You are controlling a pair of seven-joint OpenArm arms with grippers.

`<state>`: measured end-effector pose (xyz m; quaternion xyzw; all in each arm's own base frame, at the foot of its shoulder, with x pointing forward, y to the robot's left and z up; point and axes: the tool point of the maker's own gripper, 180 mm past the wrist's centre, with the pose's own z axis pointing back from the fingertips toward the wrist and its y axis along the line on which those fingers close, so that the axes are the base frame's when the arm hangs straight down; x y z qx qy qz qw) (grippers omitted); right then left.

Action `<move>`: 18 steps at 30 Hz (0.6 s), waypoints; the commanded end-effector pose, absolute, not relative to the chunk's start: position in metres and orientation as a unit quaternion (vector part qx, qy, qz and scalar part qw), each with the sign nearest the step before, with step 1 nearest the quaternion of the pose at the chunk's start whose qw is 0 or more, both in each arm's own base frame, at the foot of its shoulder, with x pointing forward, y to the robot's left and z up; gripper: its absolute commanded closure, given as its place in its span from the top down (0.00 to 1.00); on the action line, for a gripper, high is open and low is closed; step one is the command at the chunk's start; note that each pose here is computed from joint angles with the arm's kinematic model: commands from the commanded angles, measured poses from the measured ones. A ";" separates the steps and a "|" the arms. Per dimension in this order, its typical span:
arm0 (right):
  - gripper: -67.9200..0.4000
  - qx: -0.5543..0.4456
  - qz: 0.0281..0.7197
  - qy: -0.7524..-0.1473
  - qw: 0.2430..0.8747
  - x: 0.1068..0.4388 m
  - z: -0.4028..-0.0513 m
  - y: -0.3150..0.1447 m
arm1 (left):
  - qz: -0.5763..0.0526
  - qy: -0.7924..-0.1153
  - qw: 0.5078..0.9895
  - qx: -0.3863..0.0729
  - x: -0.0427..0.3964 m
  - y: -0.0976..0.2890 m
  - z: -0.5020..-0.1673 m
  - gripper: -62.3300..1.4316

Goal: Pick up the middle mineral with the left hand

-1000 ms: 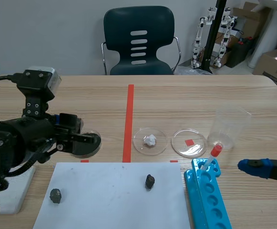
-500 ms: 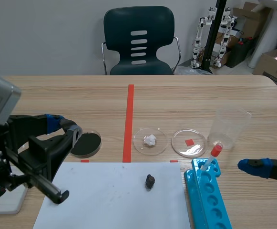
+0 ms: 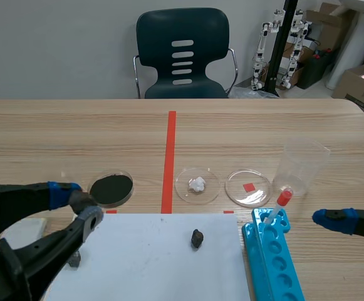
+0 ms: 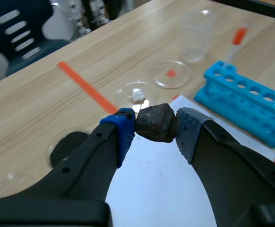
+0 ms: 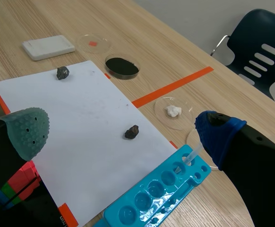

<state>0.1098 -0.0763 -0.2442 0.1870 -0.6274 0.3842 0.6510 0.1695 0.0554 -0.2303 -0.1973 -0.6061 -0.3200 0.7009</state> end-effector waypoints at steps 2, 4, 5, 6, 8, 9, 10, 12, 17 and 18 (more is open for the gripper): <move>0.96 0.189 0.380 -0.642 0.638 0.114 -0.235 -0.075 | -0.323 -0.620 0.686 -0.203 0.170 0.051 -0.221 0.23; 0.96 0.189 0.380 -0.642 0.638 0.114 -0.235 -0.075 | -0.324 -0.620 0.686 -0.202 0.170 0.051 -0.221 0.23; 0.96 0.189 0.380 -0.642 0.638 0.114 -0.235 -0.075 | -0.324 -0.620 0.686 -0.202 0.170 0.051 -0.221 0.23; 0.96 0.189 0.380 -0.642 0.638 0.114 -0.235 -0.075 | -0.324 -0.620 0.686 -0.202 0.170 0.051 -0.221 0.23; 0.96 0.189 0.380 -0.642 0.638 0.114 -0.235 -0.075 | -0.324 -0.620 0.686 -0.202 0.170 0.051 -0.221 0.23; 0.96 0.189 0.380 -0.642 0.638 0.114 -0.235 -0.075 | -0.324 -0.620 0.686 -0.202 0.170 0.051 -0.221 0.23; 0.96 0.189 0.380 -0.642 0.638 0.114 -0.235 -0.075 | -0.324 -0.620 0.686 -0.202 0.171 0.051 -0.221 0.23; 0.96 0.189 0.380 -0.642 0.638 0.114 -0.235 -0.075 | -0.324 -0.621 0.685 -0.202 0.171 0.051 -0.220 0.23; 0.96 0.189 0.380 -0.642 0.638 0.114 -0.235 -0.075 | -0.327 -0.621 0.684 -0.201 0.171 0.050 -0.220 0.23; 0.96 0.189 0.380 -0.642 0.638 0.114 -0.235 -0.075 | -0.327 -0.621 0.684 -0.200 0.171 0.050 -0.221 0.23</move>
